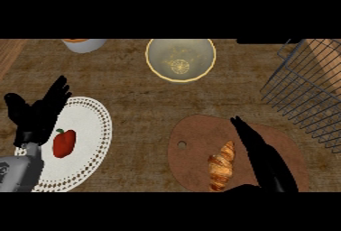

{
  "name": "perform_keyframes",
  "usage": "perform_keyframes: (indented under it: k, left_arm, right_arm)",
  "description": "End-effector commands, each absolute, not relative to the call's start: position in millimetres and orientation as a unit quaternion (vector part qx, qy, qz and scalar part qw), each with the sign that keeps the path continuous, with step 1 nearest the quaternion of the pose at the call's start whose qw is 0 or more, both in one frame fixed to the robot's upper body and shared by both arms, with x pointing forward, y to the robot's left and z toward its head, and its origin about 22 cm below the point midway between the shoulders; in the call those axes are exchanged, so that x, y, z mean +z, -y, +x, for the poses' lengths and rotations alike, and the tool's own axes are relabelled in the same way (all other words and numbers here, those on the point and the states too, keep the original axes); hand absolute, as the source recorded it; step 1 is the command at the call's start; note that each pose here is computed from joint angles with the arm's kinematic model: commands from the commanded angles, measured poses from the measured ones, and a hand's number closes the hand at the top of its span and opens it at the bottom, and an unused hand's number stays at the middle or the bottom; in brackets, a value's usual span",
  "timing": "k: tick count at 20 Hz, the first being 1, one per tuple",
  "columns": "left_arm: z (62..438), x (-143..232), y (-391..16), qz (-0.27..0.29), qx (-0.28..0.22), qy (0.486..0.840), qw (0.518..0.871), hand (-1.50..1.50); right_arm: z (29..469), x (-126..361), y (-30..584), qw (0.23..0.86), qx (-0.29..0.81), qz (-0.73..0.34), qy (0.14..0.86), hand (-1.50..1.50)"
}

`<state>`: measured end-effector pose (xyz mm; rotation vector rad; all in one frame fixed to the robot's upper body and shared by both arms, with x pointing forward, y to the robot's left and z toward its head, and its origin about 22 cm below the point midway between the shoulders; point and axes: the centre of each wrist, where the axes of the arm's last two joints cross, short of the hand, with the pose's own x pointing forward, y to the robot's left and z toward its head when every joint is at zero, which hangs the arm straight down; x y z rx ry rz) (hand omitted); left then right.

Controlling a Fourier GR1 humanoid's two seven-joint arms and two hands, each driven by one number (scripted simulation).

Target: Pick the croissant from the cutting board and place it in the basket

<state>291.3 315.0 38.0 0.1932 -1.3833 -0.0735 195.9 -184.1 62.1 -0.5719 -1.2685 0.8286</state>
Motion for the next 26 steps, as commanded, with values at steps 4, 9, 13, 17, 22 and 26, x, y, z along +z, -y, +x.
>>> perform_keyframes:
  k: [4,9,13,17,22,26]
  left_arm:
    - [288.1,25.6,-309.6,0.093,-0.029,0.632,0.769,0.0]
    - [281.2,39.5,-313.4,0.094,-0.032,0.637,0.765,0.0]
    - [269.9,44.0,-316.7,0.091,-0.03,0.633,0.768,0.0]
    - [297.3,36.7,-329.0,0.091,-0.028,0.639,0.763,0.0]
    - [293.2,30.8,-312.1,0.088,-0.03,0.637,0.765,0.0]
    - [283.3,18.2,-319.8,0.093,-0.037,0.64,0.761,0.0]
  right_arm:
    - [183.9,50.4,207.2,0.686,0.362,-0.223,0.59,-1.5]
    - [191.0,53.9,189.6,0.683,0.37,-0.209,0.594,-1.5]
    - [181.3,56.4,191.4,0.679,0.379,-0.214,0.591,-1.5]
    - [184.6,27.7,154.2,0.675,0.394,-0.239,0.576,-1.5]
    - [184.7,5.7,176.3,0.682,0.405,-0.257,0.552,-1.5]
    - [187.4,6.1,172.8,0.665,0.435,-0.259,0.55,1.5]
